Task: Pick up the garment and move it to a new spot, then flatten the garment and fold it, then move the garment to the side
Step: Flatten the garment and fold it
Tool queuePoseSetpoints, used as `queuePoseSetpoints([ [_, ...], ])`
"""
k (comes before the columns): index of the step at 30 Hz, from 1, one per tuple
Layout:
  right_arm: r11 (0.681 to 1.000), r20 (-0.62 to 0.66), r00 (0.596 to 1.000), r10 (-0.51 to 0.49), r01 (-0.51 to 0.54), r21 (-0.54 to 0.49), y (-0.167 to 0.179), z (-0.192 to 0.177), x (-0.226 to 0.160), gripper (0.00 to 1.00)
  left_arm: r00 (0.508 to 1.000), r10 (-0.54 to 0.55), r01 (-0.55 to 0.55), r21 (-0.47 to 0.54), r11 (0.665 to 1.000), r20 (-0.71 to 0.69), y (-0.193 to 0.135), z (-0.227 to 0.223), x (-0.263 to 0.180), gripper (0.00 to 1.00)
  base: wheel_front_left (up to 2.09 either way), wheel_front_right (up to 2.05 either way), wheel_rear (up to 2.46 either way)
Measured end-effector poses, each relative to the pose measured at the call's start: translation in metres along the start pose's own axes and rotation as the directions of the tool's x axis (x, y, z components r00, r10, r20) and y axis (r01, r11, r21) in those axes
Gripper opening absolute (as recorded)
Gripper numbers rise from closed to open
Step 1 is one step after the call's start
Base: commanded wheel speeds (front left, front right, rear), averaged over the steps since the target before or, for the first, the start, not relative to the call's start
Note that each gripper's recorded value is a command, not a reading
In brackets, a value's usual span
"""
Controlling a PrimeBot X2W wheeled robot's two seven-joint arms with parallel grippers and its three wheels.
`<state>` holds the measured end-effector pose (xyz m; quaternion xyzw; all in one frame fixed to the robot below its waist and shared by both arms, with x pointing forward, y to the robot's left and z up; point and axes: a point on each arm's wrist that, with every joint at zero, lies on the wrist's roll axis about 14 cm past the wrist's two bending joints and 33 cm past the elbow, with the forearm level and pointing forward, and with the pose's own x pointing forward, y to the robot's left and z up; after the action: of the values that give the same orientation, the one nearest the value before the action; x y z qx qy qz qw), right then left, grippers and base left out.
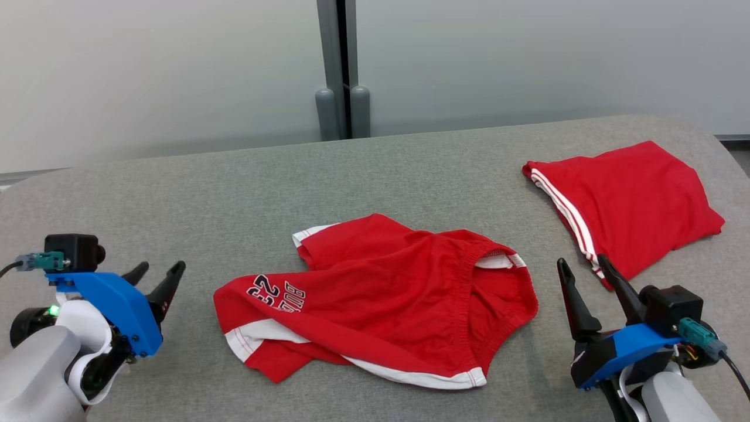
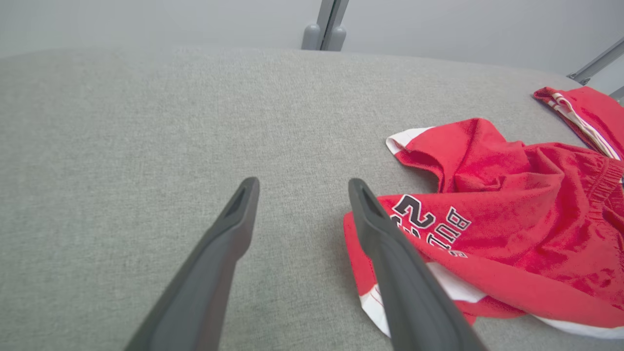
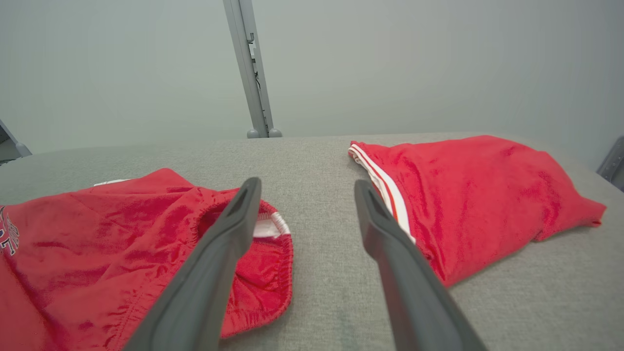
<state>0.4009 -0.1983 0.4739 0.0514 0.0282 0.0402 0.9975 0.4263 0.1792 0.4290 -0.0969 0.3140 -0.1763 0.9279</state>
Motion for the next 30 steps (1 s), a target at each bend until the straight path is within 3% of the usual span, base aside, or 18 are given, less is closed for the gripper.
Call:
queuePoseSetpoints([
  [3, 1.0, 0.002, 1.0, 0.015, -0.015, -0.003, 0.005, 0.0, 0.001, 1.0, 0.987, 0.034, -0.039, 0.03, 0.999, 0.155, 0.005, 0.024, -0.01, 1.0, 0.0, 0.0, 0.0],
  [7, 0.999, 0.016, 0.999, 0.048, -0.048, -0.012, 0.014, 0.005, 0.004, 1.0, 0.934, 0.086, -0.103, 0.029, 0.994, 0.346, 0.005, 0.047, -0.025, 1.0, 0.0, 0.0, 0.0],
  [12, 0.996, 0.04, 0.996, 0.085, -0.084, -0.029, 0.025, 0.014, 0.003, 1.0, 0.881, 0.159, -0.187, 0.019, 0.982, 0.445, 0.004, 0.053, -0.045, 1.0, 0.0, 0.0, 0.0],
  [16, 0.995, 0.054, 0.994, 0.095, -0.093, -0.031, 0.028, 0.018, 0.0, 1.0, 0.795, 0.199, -0.233, -0.015, 0.972, 0.574, -0.005, 0.08, -0.067, 1.0, 0.0, 0.0, 0.0],
  [24, 0.995, 0.074, 0.993, 0.095, -0.094, -0.024, 0.03, 0.023, -0.01, 1.0, 0.728, 0.268, -0.289, -0.072, 0.955, 0.631, -0.017, 0.051, -0.092, 1.0, 0.0, 0.0, 0.0],
  [30, 0.996, 0.107, 0.99, 0.094, -0.093, -0.013, 0.032, 0.032, -0.016, 1.0, 0.729, 0.244, -0.298, -0.024, 0.954, 0.639, -0.031, 0.029, -0.096, 1.0, 0.0, 0.0, 0.0],
])
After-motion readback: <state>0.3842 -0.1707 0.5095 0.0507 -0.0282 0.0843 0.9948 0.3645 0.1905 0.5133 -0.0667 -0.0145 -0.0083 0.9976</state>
